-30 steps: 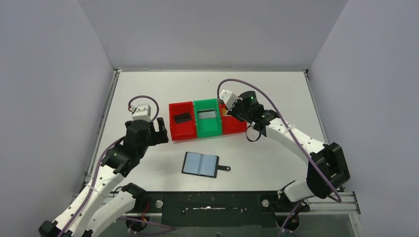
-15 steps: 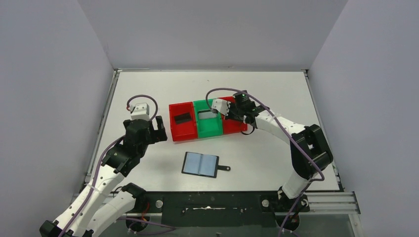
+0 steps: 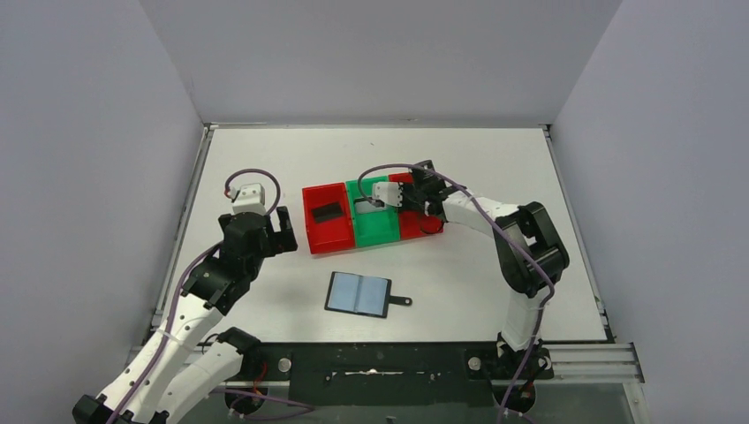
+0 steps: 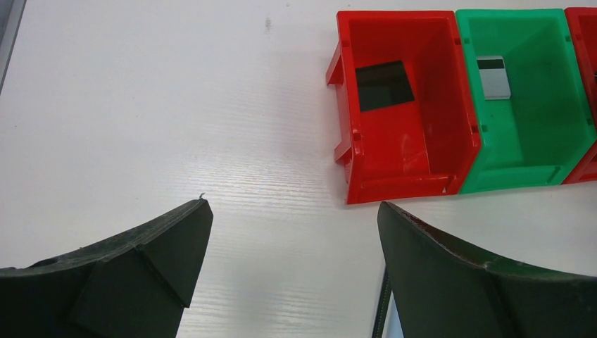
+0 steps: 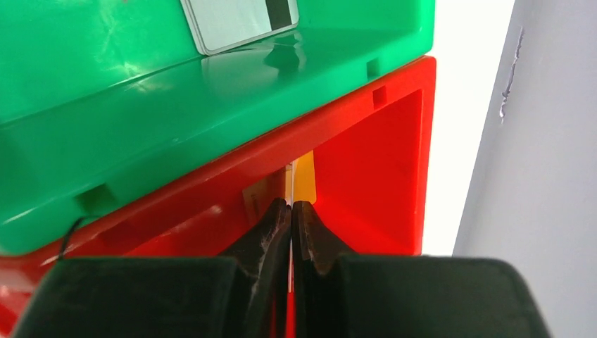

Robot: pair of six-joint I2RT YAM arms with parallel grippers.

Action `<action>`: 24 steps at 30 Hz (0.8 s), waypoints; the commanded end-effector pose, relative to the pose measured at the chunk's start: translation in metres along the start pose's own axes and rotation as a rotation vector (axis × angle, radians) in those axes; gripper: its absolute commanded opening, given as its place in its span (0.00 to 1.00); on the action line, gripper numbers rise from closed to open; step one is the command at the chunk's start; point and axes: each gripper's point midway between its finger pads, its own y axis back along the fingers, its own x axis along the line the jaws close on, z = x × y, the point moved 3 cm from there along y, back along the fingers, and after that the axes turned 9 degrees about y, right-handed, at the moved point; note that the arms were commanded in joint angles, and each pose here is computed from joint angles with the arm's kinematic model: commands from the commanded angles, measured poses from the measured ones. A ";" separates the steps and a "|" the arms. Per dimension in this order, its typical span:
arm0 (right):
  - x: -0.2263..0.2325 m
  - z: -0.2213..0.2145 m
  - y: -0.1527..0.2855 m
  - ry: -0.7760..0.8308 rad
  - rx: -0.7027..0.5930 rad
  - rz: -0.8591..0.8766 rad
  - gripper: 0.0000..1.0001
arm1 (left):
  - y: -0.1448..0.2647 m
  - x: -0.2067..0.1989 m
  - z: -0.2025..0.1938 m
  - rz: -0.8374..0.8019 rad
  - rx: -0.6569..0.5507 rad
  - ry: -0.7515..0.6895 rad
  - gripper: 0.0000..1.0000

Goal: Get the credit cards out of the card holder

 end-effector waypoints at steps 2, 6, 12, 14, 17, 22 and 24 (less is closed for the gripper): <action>-0.032 -0.001 -0.009 0.094 -0.016 -0.096 0.00 | 0.000 -0.006 0.017 -0.026 -0.061 0.019 0.90; -0.016 -0.006 -0.016 0.085 -0.011 -0.039 0.15 | -0.001 -0.005 0.016 -0.023 -0.059 0.018 0.90; -0.011 0.000 -0.002 0.002 -0.068 -0.033 0.25 | -0.002 -0.007 0.015 -0.034 -0.049 0.014 0.90; -0.016 0.004 0.007 -0.039 -0.086 -0.045 0.28 | -0.002 -0.007 0.014 -0.037 -0.047 0.013 0.90; -0.025 0.012 0.019 -0.092 -0.127 -0.071 0.42 | -0.002 -0.008 0.014 -0.040 -0.045 0.012 0.90; -0.041 0.018 0.040 -0.189 -0.163 -0.134 0.50 | -0.002 -0.008 0.014 -0.040 -0.044 0.011 0.90; -0.051 0.019 0.052 -0.254 -0.160 -0.193 0.51 | -0.002 -0.008 0.014 -0.040 -0.042 0.011 0.90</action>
